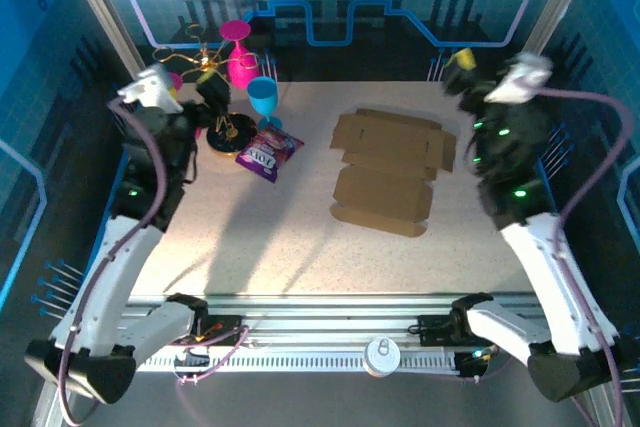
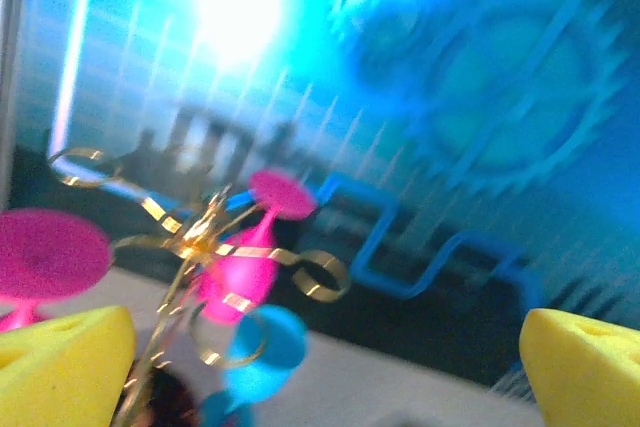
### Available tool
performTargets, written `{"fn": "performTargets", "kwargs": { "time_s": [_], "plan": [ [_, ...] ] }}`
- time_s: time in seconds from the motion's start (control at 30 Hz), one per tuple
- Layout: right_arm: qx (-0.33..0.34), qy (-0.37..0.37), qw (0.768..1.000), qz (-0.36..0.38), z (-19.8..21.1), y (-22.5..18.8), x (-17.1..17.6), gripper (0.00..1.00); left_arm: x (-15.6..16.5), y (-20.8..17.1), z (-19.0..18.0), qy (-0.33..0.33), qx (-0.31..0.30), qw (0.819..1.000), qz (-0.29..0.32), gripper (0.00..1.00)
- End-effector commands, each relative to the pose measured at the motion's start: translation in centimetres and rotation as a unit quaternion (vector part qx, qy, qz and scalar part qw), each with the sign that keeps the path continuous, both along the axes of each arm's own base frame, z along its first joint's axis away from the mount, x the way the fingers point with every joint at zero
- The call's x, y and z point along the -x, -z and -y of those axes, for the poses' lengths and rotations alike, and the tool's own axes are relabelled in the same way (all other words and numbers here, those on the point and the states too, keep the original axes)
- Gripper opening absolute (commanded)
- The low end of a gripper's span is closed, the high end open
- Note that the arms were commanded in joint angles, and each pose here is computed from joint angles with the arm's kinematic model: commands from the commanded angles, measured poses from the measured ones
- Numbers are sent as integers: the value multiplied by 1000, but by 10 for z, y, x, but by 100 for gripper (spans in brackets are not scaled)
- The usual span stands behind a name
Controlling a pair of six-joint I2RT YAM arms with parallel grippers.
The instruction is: Fold the paper box
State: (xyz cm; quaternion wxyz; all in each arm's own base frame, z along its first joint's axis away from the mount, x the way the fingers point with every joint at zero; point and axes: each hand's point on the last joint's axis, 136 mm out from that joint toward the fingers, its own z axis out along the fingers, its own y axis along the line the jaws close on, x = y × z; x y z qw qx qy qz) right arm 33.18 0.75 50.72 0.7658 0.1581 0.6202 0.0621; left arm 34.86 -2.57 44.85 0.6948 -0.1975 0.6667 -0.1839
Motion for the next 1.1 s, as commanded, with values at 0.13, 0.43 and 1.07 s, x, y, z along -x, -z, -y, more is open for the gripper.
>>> {"fn": "performTargets", "kwargs": {
  "time_s": [0.13,0.43,1.07],
  "plan": [
    [-157,-80,923,-342,-22,163,12,80,3,135,127,193,246,905,-287,76],
    [-200,-186,810,-519,-73,301,13,65,78,266,266,254,300,808,-440,52],
    [-296,-111,809,-496,0,334,-24,64,35,395,425,259,162,712,-632,39]
  ]
}}
